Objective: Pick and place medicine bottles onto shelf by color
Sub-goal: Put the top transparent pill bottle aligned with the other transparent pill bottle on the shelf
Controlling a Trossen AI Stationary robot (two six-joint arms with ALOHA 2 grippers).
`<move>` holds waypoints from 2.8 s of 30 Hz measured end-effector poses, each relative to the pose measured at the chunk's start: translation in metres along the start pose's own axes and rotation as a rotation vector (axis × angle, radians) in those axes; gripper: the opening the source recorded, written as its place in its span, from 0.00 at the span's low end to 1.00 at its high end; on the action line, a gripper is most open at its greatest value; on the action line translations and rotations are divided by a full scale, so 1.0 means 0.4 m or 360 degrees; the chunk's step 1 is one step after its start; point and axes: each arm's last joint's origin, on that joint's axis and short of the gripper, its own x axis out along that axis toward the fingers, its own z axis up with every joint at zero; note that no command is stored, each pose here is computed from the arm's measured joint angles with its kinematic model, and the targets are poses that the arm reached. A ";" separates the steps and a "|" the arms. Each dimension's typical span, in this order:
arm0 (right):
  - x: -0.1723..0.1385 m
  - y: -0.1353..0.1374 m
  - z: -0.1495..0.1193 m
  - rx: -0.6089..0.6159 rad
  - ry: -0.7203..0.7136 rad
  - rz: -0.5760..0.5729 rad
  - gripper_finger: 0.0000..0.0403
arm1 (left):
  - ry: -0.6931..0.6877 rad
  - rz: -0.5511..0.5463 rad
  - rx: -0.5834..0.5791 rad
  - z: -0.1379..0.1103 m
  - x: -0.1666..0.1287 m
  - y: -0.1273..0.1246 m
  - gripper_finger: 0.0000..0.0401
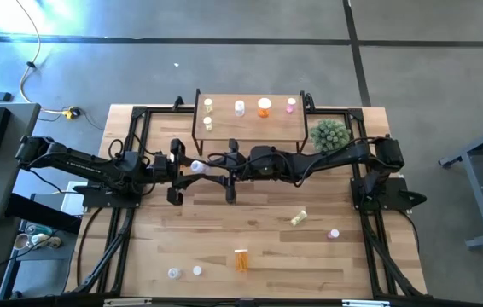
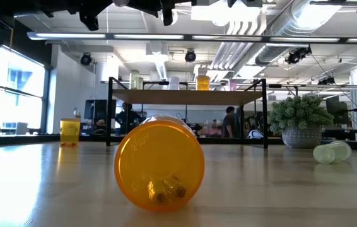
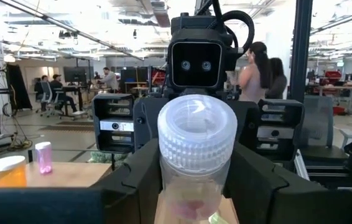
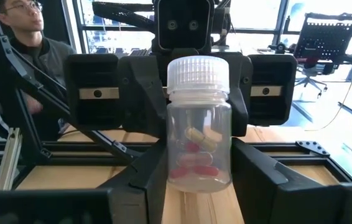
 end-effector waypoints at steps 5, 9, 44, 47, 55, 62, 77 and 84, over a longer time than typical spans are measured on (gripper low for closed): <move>0.000 -0.007 -0.005 0.0030 0.0033 -0.0045 0.42 | 0.0025 0.0017 0.0007 -0.004 0.000 0.001 0.36; -0.001 -0.011 -0.021 0.0034 0.0144 -0.0082 0.49 | 0.0065 0.0070 0.0020 -0.010 0.000 0.004 0.36; -0.009 -0.097 0.127 -0.0130 0.0335 -0.0173 0.64 | 0.0933 0.0196 -0.0039 -0.153 -0.027 0.005 0.36; 0.014 -0.097 0.090 -0.0101 0.0364 -0.0134 0.64 | 0.0924 0.0195 -0.0041 -0.156 -0.021 0.004 0.36; 0.079 -0.088 -0.030 -0.0037 0.0570 -0.0094 0.64 | 0.0912 0.0167 -0.0053 -0.161 -0.014 0.001 0.36; 0.089 -0.085 -0.051 0.0062 0.0607 -0.0046 0.64 | 0.0879 0.0160 -0.0042 -0.156 -0.011 0.001 0.36; 0.089 -0.081 -0.060 0.0175 0.0648 0.0006 0.64 | 0.0788 0.0172 0.0081 -0.143 -0.004 0.002 0.36; 0.088 -0.081 -0.061 0.0193 0.0654 0.0002 0.54 | 0.0790 0.0178 0.0117 -0.143 -0.004 0.003 0.36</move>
